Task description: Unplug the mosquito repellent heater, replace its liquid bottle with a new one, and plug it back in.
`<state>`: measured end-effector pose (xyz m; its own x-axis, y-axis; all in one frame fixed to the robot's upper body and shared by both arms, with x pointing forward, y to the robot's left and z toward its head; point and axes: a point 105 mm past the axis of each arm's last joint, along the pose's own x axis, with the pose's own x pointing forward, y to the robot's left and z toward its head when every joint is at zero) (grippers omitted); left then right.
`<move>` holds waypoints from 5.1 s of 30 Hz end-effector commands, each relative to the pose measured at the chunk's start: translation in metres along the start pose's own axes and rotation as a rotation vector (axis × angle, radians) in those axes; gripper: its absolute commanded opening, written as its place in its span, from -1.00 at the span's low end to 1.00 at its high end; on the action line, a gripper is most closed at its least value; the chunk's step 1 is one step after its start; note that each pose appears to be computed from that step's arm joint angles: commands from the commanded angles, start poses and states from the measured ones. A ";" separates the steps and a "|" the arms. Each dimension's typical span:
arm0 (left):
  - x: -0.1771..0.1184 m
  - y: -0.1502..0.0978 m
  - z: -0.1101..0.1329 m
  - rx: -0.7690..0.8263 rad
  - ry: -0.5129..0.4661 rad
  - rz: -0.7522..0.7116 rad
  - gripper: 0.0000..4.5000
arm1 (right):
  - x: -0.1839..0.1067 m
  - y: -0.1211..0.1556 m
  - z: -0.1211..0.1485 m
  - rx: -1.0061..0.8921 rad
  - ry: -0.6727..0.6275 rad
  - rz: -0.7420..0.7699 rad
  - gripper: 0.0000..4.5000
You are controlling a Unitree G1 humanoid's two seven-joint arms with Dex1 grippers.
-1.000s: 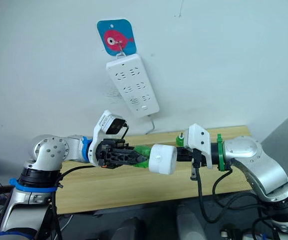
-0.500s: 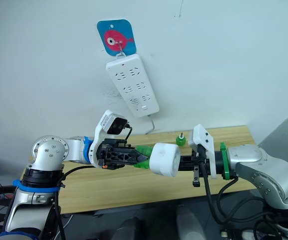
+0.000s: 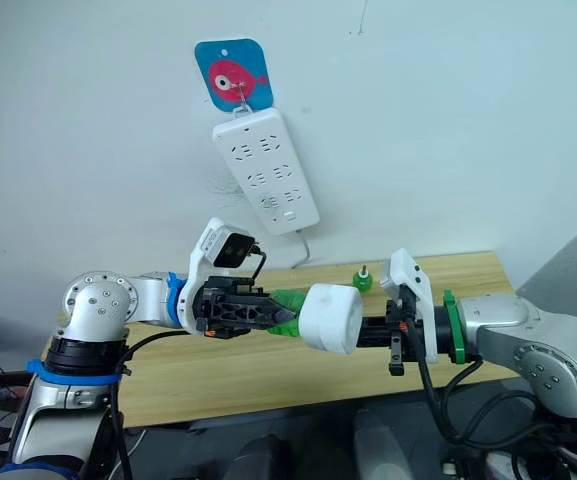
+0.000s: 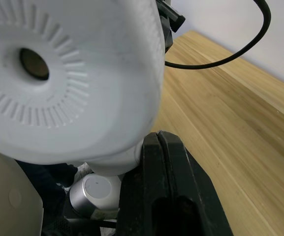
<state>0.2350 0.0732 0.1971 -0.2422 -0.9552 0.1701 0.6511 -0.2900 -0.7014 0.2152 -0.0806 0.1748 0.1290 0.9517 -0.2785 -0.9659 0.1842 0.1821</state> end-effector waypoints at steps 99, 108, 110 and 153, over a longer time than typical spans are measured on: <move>-0.135 0.044 0.048 0.844 -0.342 1.049 1.00 | -0.005 -0.027 0.055 -0.031 -0.391 -0.668 0.35; -0.127 0.072 0.079 0.815 -0.303 0.934 1.00 | 0.007 -0.018 0.060 -0.216 -0.294 -0.614 0.35; -0.120 0.074 0.084 0.805 -0.289 0.888 1.00 | 0.008 -0.015 0.058 -0.243 -0.268 -0.603 0.35; -0.088 0.090 0.100 0.856 -0.238 0.789 -0.43 | 0.029 -0.074 0.087 -0.244 -0.214 -0.806 0.34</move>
<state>0.3894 0.1258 0.1782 0.5310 -0.8450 0.0634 0.8473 0.5305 -0.0249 0.3109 -0.0481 0.2198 0.8107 0.5763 -0.1036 -0.5852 0.7912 -0.1777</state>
